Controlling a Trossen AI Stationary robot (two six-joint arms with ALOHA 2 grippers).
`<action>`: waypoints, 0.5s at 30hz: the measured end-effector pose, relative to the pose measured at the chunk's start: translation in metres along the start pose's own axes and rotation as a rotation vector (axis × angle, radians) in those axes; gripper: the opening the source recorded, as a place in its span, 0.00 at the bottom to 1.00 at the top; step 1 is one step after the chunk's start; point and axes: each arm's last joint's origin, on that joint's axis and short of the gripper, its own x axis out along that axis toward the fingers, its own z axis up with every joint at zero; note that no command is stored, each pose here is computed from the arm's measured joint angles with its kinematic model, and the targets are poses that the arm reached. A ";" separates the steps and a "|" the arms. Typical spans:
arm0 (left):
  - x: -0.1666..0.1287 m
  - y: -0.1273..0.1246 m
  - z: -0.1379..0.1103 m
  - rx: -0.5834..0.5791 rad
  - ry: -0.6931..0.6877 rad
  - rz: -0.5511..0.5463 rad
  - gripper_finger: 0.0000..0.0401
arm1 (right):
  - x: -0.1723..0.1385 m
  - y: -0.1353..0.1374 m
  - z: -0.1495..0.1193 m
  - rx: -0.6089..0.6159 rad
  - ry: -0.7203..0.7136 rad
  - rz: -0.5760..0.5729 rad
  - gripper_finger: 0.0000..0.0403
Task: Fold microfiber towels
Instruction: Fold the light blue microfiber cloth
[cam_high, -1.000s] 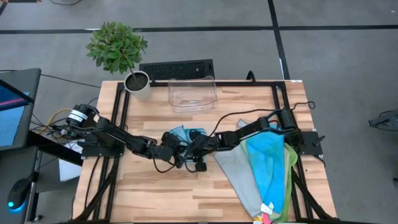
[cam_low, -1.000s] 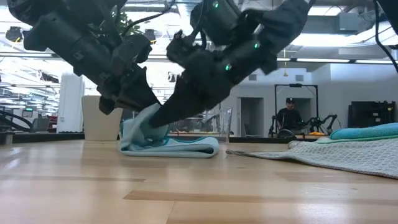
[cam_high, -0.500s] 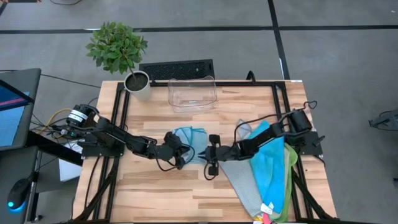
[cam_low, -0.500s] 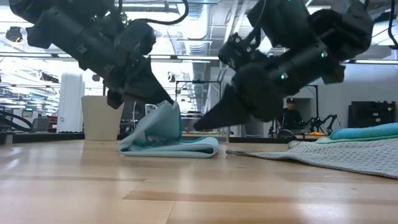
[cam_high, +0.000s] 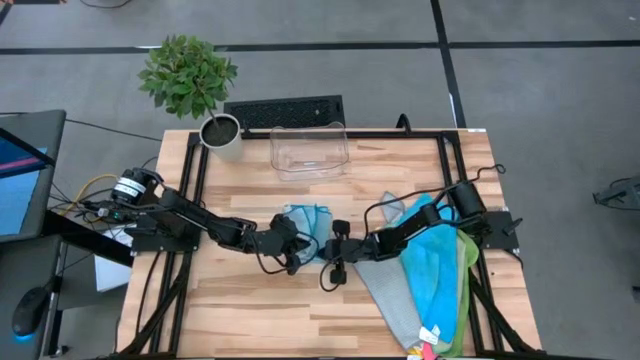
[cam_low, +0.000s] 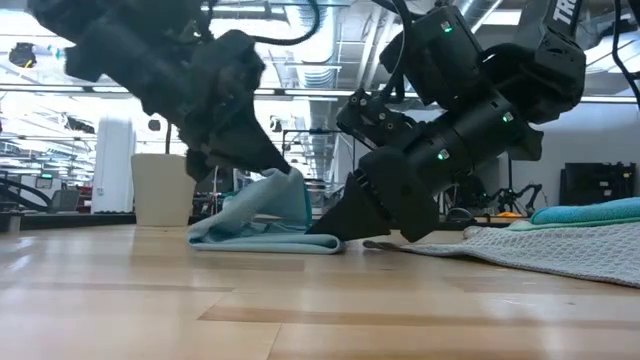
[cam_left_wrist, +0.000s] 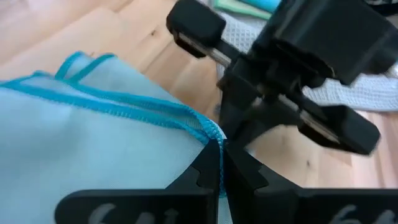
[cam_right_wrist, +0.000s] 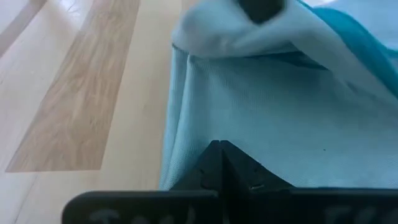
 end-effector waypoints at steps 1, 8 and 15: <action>0.004 -0.002 0.001 0.014 0.002 -0.006 0.00 | 0.000 0.000 0.000 0.001 0.000 0.001 0.06; 0.026 -0.019 0.010 0.104 0.031 -0.026 0.00 | 0.000 0.000 -0.001 0.004 0.007 0.004 0.08; 0.034 -0.019 0.003 0.118 0.125 0.000 0.00 | 0.000 0.000 -0.001 0.004 0.008 0.007 0.07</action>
